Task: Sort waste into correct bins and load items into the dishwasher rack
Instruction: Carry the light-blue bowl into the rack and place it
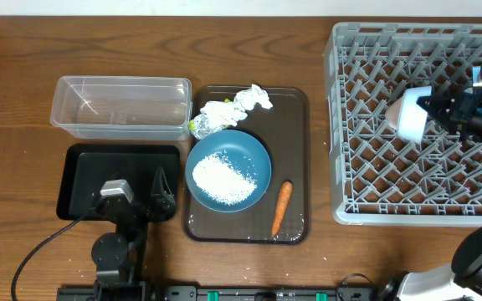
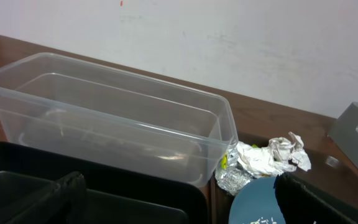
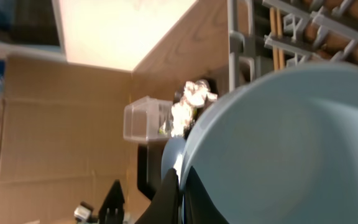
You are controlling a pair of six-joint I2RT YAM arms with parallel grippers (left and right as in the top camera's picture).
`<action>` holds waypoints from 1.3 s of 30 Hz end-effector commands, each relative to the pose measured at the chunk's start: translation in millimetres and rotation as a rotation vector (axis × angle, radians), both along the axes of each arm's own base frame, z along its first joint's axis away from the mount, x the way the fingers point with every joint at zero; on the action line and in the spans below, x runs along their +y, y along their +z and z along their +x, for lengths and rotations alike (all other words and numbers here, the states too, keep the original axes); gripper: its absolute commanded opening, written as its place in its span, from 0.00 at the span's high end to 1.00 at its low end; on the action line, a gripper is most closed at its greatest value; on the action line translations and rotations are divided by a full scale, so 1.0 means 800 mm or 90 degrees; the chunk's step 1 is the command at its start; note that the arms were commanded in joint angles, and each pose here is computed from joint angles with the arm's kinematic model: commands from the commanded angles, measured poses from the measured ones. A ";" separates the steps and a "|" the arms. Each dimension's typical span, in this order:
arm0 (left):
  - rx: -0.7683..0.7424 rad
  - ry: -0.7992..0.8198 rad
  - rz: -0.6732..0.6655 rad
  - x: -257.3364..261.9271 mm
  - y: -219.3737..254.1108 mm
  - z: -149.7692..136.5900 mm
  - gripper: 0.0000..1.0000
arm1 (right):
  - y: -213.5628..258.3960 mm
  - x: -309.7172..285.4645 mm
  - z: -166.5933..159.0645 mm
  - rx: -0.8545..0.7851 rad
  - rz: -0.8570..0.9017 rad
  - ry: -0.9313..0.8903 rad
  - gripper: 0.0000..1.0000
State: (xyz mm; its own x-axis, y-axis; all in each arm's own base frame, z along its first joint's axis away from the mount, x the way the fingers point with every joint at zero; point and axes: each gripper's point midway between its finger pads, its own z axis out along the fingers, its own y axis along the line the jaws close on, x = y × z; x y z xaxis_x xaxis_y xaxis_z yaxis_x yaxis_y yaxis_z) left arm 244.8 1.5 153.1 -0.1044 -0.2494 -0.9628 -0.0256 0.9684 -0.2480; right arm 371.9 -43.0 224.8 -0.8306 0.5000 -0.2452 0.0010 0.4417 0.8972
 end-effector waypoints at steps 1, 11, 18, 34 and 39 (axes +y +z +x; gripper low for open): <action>0.031 -0.010 0.005 -0.004 -0.021 0.000 0.01 | 0.004 -0.012 0.000 -0.002 0.055 -0.027 0.99; 0.031 -0.010 0.005 -0.003 -0.021 0.000 0.01 | -0.044 -0.040 -0.018 0.055 0.037 -0.080 0.99; 0.031 -0.010 0.005 -0.004 -0.021 0.000 0.01 | -0.062 -0.057 -0.030 0.076 0.047 -0.113 0.99; 0.031 -0.010 0.005 -0.004 -0.021 0.000 0.01 | -0.081 -0.099 -0.046 0.139 0.039 -0.197 0.99; 0.031 -0.010 0.005 -0.004 -0.021 0.000 0.01 | -0.099 -0.111 -0.057 0.208 0.017 -0.234 0.97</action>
State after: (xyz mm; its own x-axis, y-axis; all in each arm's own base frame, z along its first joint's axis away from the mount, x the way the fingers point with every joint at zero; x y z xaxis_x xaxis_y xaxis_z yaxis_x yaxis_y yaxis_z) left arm 244.8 1.5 153.1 -0.1047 -0.2494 -0.9627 -0.0257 0.9684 -0.2480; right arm 341.3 -114.1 181.1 -0.6805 0.7311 -0.0497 0.2426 0.2887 0.9262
